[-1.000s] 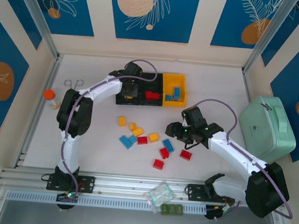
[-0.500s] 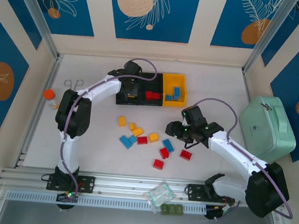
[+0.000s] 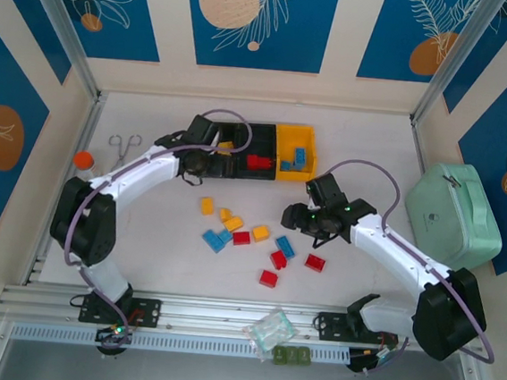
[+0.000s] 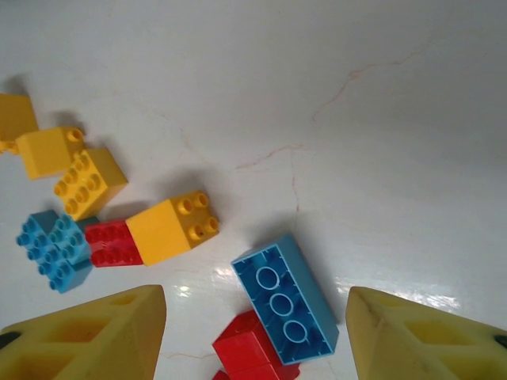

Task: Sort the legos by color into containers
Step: Pick up the lego from the bottom-center of the table.

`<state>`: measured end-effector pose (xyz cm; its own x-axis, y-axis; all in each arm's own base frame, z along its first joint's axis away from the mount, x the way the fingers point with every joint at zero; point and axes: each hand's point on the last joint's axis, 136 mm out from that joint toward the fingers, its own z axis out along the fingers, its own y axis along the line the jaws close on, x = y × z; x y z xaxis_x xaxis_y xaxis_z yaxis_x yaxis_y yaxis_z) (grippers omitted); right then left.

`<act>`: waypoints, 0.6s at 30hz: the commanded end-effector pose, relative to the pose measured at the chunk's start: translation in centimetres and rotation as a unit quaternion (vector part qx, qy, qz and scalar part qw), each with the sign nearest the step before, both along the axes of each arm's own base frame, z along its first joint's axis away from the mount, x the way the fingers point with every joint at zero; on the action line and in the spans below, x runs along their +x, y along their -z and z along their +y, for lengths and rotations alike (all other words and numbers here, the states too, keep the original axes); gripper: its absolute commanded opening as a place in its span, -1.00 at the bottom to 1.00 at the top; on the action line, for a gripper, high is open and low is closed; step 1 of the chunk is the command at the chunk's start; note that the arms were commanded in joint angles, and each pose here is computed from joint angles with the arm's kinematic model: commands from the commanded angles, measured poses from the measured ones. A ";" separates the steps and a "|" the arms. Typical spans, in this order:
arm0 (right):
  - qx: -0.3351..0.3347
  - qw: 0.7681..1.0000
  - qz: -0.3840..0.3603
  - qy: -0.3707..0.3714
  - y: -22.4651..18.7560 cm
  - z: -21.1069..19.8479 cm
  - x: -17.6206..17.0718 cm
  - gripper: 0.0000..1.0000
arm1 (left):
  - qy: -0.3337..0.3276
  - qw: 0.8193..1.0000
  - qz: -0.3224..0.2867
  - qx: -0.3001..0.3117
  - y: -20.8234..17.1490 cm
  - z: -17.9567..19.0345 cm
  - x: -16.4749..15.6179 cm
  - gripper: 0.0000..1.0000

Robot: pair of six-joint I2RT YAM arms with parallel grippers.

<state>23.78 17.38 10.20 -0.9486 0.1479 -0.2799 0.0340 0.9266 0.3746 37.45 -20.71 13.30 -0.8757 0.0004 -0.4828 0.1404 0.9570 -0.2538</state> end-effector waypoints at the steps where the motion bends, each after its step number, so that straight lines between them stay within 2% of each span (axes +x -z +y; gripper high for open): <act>1: -0.047 0.998 0.016 -0.029 0.6 -0.4 -0.8 0.24 | 0.037 0.996 0.018 -0.077 -0.7 -2.1 -2.9 0.29; 5: -0.069 0.996 0.030 -0.051 2.0 0.1 -1.4 0.23 | 0.067 0.987 0.048 -0.134 0.0 -3.4 -6.6 0.29; 7: -0.080 0.994 0.037 -0.060 2.7 0.4 -1.5 0.23 | 0.075 0.985 0.056 -0.144 0.4 -3.7 -8.2 0.29; 12: -0.106 0.990 0.051 -0.083 4.3 1.4 -1.6 0.23 | 0.085 0.984 0.074 -0.139 1.7 -3.7 -11.8 0.29; 18: -0.129 0.985 0.064 -0.097 5.8 2.3 -0.9 0.21 | 0.073 0.985 0.096 -0.123 3.7 -2.9 -13.8 0.29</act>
<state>22.25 19.30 4.41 -0.9851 -0.0746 -0.1552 -0.0987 0.9831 0.1542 24.44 -23.60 10.00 -0.9421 0.0524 -0.3313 0.2206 0.8408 -0.4944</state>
